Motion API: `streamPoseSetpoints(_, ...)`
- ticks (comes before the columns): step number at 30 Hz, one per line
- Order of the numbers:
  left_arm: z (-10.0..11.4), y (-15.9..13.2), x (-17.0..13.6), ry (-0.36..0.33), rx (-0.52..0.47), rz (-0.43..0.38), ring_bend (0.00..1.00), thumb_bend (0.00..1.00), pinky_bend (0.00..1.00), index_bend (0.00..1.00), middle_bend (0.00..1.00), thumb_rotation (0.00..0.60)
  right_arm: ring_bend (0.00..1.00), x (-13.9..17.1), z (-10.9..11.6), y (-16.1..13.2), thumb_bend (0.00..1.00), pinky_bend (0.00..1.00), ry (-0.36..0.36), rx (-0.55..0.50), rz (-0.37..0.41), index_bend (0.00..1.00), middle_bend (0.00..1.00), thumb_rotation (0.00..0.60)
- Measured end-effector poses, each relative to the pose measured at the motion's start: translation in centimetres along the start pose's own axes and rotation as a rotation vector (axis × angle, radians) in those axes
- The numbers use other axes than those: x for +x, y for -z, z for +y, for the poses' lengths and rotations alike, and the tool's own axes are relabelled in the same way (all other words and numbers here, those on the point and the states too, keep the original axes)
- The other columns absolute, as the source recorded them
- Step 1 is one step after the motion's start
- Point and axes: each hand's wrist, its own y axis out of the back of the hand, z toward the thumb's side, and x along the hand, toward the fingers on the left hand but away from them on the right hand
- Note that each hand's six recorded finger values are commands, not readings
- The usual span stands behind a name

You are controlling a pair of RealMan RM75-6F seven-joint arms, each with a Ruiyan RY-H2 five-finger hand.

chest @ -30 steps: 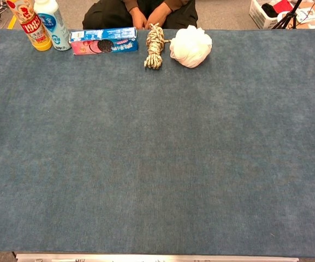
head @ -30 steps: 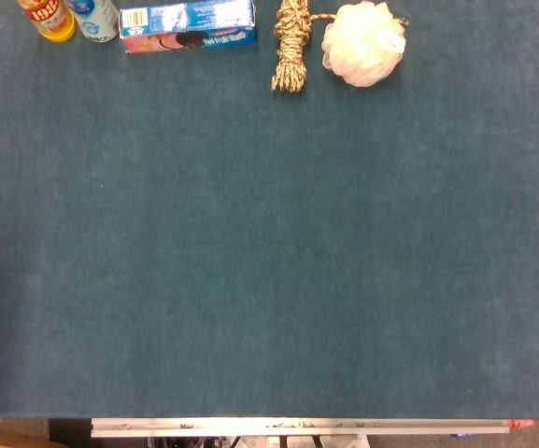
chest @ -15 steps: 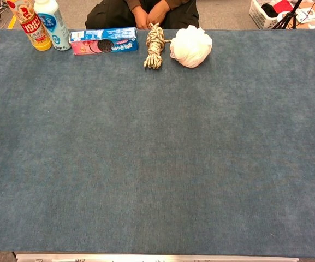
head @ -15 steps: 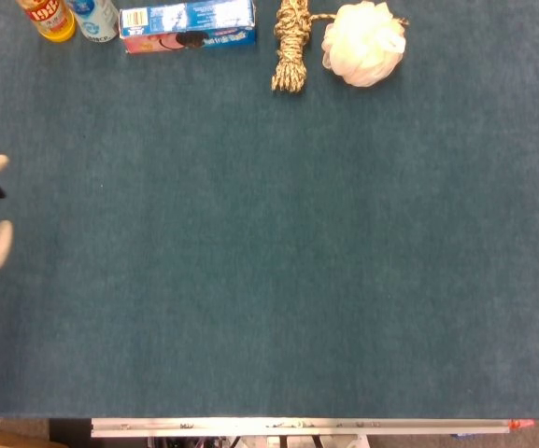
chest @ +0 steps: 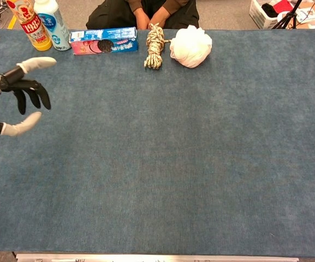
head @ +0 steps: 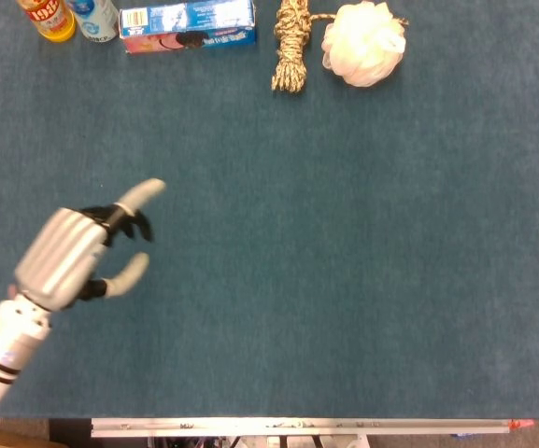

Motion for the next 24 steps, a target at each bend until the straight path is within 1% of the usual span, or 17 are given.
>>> streamPoseSetpoints(2, -0.9, -1.1, 0.7, 0.018, -0.045, -0.059, 0.64, 0.44, 0.7, 0.0, 0.59, 0.6, 0.48, 0.1, 0.1, 0.2, 0.23, 0.45, 0.0, 0.002, -0.007, 0.11, 0.51, 0.6)
streamPoseSetpoints(4, -1.9, -2.2, 1.3, 0.039, -0.089, -0.116, 0.7, 0.47, 0.75, 0.0, 0.63, 0.6, 0.48, 0.2, 0.0, 0.3, 0.23, 0.45, -0.001, 0.003, -0.011, 0.11, 0.51, 0.6)
streamPoseSetpoints(7, -3.2, -3.6, 2.1, 0.075, -0.138, -0.193, 0.82, 0.54, 0.84, 0.0, 0.74, 0.6, 0.48, 0.3, 0.0, 0.4, 0.23, 0.45, -0.005, 0.003, -0.015, 0.11, 0.51, 0.6)
streamPoseSetpoints(10, -4.1, -4.7, 2.7, 0.102, -0.177, -0.251, 0.9, 0.59, 0.9, 0.0, 0.81, 0.6, 0.48, 0.3, -0.1, 0.5, 0.23, 0.45, -0.007, 0.002, -0.018, 0.11, 0.51, 0.6)
streamPoseSetpoints(12, -4.5, -5.1, 2.9, 0.106, -0.204, -0.271, 0.93, 0.62, 0.93, 0.0, 0.84, 0.6, 0.48, 0.3, -0.1, 0.6, 0.23, 0.45, -0.008, 0.003, -0.02, 0.11, 0.51, 0.6)
streamPoseSetpoints(15, -4.6, -5.7, 3.3, 0.091, -0.256, -0.297, 0.96, 0.66, 0.96, 0.0, 0.87, 0.6, 0.48, 0.3, -0.2, 0.6, 0.23, 0.45, -0.011, 0.003, -0.022, 0.11, 0.51, 0.6)
streamPoseSetpoints(20, -4.8, -6.5, 3.7, 0.06, -0.372, -0.316, 0.98, 0.69, 0.98, 0.0, 0.89, 0.6, 0.48, 0.2, -0.3, 0.7, 0.23, 0.45, -0.013, 0.006, -0.023, 0.11, 0.51, 0.6)
streamPoseSetpoints(24, -5.2, -6.7, 3.5, 0.075, -0.389, -0.325, 0.99, 0.7, 0.99, 0.0, 0.9, 0.6, 0.48, 0.3, -0.2, 0.7, 0.23, 0.45, -0.011, 0.007, -0.023, 0.11, 0.51, 0.6)
